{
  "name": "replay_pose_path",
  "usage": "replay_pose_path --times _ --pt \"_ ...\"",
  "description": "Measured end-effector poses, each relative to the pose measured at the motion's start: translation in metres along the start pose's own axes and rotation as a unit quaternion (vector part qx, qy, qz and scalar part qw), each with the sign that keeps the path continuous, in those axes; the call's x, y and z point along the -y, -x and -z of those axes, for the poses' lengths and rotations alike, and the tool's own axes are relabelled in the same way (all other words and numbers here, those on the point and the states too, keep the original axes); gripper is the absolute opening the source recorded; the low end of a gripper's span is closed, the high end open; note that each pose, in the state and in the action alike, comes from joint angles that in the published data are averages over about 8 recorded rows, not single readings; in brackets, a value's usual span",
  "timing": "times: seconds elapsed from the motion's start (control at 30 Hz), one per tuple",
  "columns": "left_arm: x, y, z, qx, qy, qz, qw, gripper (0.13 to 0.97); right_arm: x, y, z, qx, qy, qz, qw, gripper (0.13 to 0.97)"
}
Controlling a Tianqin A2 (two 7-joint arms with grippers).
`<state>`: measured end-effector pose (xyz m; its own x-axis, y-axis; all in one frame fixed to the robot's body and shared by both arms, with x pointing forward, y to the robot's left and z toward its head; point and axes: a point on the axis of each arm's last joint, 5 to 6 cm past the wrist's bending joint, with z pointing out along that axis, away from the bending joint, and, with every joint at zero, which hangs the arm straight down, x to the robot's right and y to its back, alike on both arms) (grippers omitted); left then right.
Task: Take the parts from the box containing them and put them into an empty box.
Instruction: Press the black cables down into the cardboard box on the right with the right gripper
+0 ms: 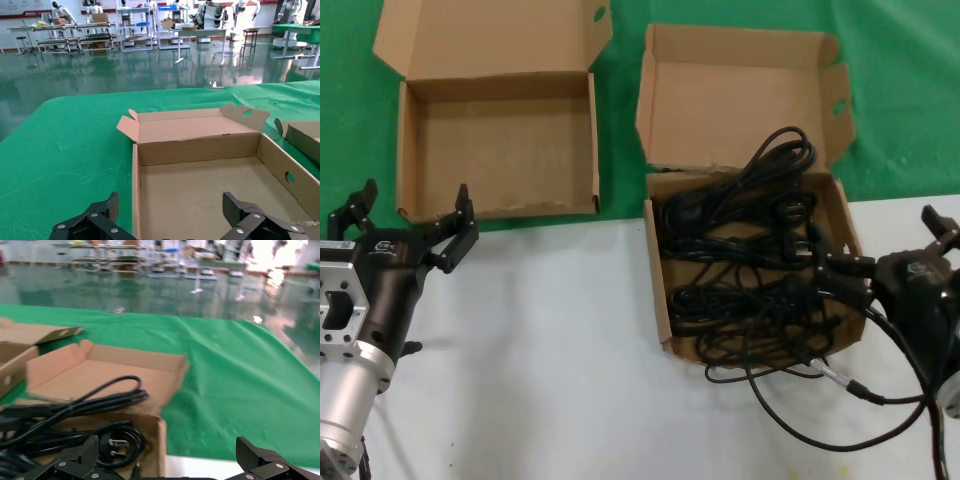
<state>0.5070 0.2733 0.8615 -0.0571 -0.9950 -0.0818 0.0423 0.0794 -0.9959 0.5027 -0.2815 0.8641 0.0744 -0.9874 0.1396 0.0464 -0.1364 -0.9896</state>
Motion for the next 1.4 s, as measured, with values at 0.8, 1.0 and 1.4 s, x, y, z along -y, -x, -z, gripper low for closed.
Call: replay_pose_path --times 0.8,1.0,1.4 --pt "0.0000 0.0000 0.000 0.000 0.000 0.000 1.0000 0.351 0.046 -0.024 -0.040 0.154 -0.158 0.556 0.802 0.966" --pt "0.0000 0.0000 0.000 0.000 0.000 0.000 1.0000 0.253 0.051 -0.023 -0.057 0.176 -0.206 0.652 0.708 0.966" --pt "0.0000 0.0000 0.000 0.000 0.000 0.000 1.0000 0.152 0.065 -0.021 -0.083 0.192 -0.218 0.742 0.604 0.953"
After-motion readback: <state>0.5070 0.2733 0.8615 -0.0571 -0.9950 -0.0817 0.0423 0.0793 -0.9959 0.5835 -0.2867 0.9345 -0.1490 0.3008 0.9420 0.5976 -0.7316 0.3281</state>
